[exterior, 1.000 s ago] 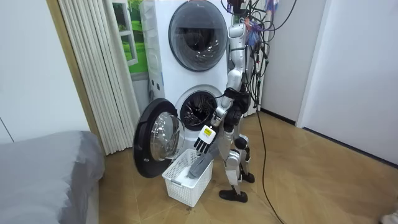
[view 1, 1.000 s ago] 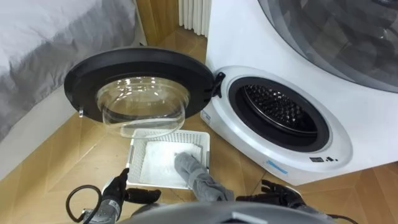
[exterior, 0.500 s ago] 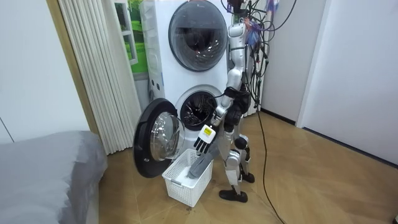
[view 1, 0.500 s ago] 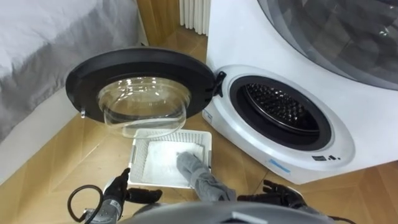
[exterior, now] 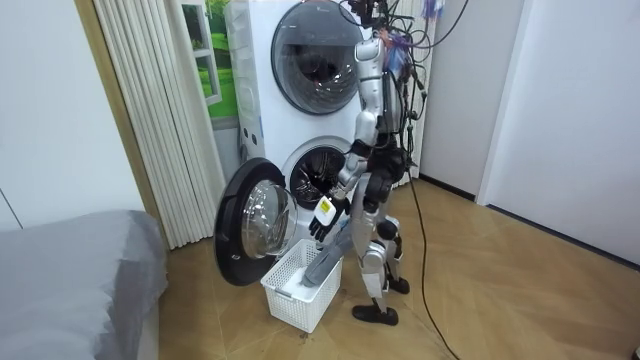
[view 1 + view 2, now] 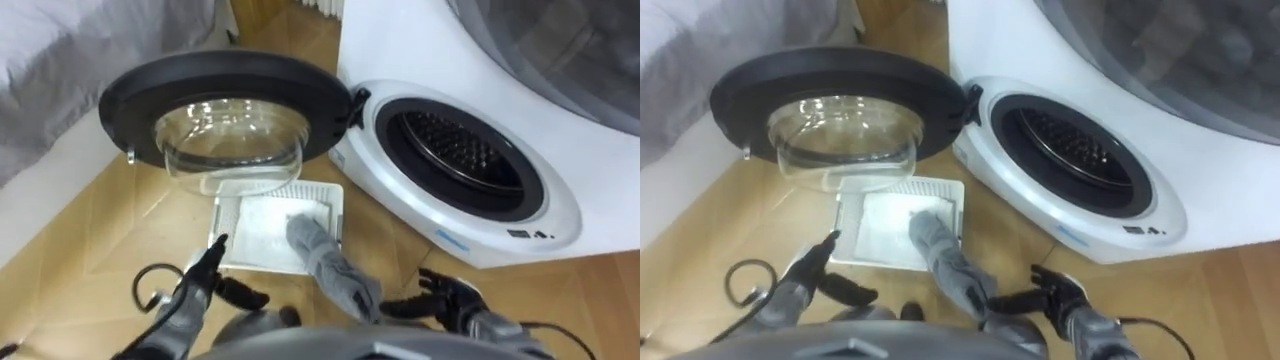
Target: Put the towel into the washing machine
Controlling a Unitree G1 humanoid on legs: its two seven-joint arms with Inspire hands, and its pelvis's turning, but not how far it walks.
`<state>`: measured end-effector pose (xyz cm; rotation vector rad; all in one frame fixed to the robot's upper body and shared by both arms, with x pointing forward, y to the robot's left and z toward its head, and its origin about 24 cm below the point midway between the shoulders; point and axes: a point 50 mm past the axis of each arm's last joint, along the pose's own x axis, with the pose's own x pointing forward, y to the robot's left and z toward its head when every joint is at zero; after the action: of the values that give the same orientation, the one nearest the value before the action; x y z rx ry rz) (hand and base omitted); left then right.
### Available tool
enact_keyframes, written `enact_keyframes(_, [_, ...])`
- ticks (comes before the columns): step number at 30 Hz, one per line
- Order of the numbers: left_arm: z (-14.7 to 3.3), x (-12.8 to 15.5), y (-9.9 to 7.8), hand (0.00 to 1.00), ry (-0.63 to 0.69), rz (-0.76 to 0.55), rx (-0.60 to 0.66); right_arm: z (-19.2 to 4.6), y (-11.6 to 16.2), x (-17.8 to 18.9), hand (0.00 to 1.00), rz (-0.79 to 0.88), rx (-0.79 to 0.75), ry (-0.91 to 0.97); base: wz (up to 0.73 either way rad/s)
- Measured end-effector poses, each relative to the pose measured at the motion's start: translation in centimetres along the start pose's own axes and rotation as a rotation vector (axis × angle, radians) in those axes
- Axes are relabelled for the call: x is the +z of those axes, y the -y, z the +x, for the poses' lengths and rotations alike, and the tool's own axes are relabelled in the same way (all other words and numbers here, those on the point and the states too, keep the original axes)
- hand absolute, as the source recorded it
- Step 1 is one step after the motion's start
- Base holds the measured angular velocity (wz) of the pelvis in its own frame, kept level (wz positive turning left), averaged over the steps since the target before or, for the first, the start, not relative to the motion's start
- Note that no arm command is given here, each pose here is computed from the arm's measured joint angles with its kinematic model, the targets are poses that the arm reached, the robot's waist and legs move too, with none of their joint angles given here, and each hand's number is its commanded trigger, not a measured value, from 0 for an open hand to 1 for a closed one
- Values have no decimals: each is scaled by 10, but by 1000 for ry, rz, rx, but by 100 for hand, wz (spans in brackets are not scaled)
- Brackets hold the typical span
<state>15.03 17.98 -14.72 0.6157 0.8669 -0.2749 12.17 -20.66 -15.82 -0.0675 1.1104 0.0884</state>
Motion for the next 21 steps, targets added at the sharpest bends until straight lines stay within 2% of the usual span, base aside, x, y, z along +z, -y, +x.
enact_keyframes(3, [9,23,-9,0,56,104,14,5,-3,27,0,-43,-6,71,-8])
enact_keyframes(7, [16,53,-11,0,139,217,35,8,-8,48,0,-79,-1,123,-3])
enact_keyframes(12, [22,100,-21,0,273,373,77,12,-27,89,0,-135,22,219,-14])
enact_keyframes(16, [22,135,-27,0,377,473,122,10,-38,112,0,-166,28,312,-9])
enact_keyframes(18, [21,159,-35,0,443,518,173,8,-46,128,0,-157,36,363,-15])
enact_keyframes(21, [18,178,-41,0,513,574,223,6,-55,144,0,-184,61,409,-20])
